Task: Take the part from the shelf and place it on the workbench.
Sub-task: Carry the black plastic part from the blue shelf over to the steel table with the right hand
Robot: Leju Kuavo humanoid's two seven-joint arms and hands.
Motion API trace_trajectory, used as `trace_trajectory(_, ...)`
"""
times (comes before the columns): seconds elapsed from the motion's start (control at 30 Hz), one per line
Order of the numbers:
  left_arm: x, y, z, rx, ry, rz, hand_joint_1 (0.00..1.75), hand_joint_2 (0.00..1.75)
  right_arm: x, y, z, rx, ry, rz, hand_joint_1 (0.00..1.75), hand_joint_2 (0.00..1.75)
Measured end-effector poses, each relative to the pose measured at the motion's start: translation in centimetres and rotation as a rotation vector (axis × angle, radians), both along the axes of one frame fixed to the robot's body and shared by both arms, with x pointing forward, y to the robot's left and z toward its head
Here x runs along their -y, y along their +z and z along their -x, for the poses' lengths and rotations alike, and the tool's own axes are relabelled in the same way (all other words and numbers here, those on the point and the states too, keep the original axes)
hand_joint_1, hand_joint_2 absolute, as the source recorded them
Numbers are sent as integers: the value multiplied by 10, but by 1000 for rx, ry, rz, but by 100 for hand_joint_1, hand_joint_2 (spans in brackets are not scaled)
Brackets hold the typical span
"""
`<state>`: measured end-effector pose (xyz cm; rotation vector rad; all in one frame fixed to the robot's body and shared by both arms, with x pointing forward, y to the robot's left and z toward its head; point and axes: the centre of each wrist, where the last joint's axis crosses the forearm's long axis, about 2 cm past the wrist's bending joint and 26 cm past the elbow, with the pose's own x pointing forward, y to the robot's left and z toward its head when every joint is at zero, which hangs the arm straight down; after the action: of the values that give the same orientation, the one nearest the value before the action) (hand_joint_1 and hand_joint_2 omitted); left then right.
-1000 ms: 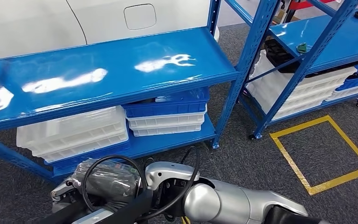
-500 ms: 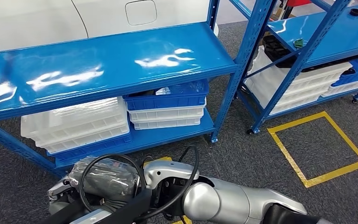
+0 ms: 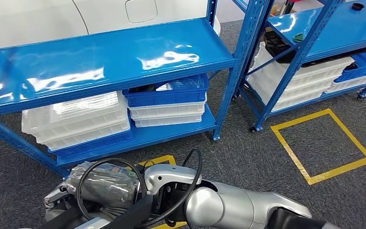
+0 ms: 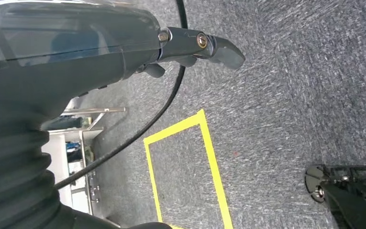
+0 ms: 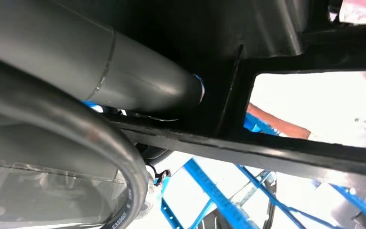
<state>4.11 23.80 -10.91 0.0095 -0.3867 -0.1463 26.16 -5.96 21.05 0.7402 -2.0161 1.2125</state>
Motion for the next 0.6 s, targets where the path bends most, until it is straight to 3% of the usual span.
trace_trajectory(0.6,1,0,-1,1,1,3,0,175,0,0,0,5,6,7,175,0)
